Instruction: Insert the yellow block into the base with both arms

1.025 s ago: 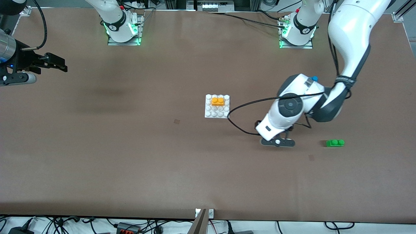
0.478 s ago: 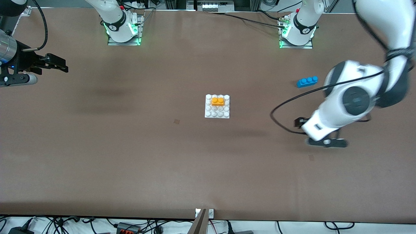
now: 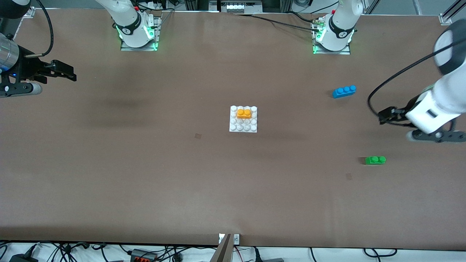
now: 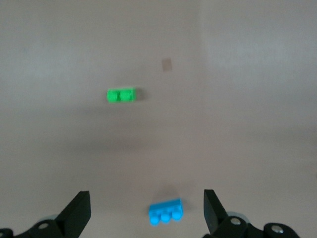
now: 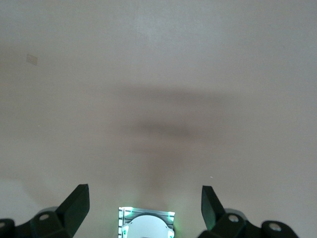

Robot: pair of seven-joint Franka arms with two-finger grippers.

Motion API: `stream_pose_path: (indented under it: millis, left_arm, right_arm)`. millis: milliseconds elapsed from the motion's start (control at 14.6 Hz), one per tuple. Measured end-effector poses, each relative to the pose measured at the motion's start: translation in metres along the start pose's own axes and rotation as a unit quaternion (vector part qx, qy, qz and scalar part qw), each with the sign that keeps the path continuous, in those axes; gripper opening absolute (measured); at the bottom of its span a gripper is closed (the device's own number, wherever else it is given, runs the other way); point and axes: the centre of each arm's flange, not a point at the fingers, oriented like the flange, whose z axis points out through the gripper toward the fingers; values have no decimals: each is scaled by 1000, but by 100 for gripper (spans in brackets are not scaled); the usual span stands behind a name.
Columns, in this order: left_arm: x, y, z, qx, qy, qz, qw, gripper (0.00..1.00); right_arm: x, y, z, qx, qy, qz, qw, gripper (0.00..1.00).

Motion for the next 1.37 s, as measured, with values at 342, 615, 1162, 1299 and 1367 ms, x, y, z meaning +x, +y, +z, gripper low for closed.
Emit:
stream_pose_path:
  millis: [342, 615, 1162, 1299, 1367]
  left_arm:
    - [-13, -2, -25, 2, 2, -26, 1000, 100]
    - [-13, 5, -32, 2, 10, -89, 996, 100]
    - [-12, -3, -26, -63, -5, -121, 991, 100]
    - [-12, -2, -26, -61, -6, -120, 991, 100]
    - [-12, 0, -26, -59, -6, -118, 991, 100]
  right_arm:
    - [0, 1, 0, 0, 0, 1, 1000, 100]
    - [-1, 3, -7, 0, 7, 3, 1000, 100]
    - [-1, 3, -27, -8, 36, 2, 999, 100]
    - [2, 4, -30, -14, 51, 2, 999, 100]
    - [4, 4, -32, -16, 60, 2, 998, 100]
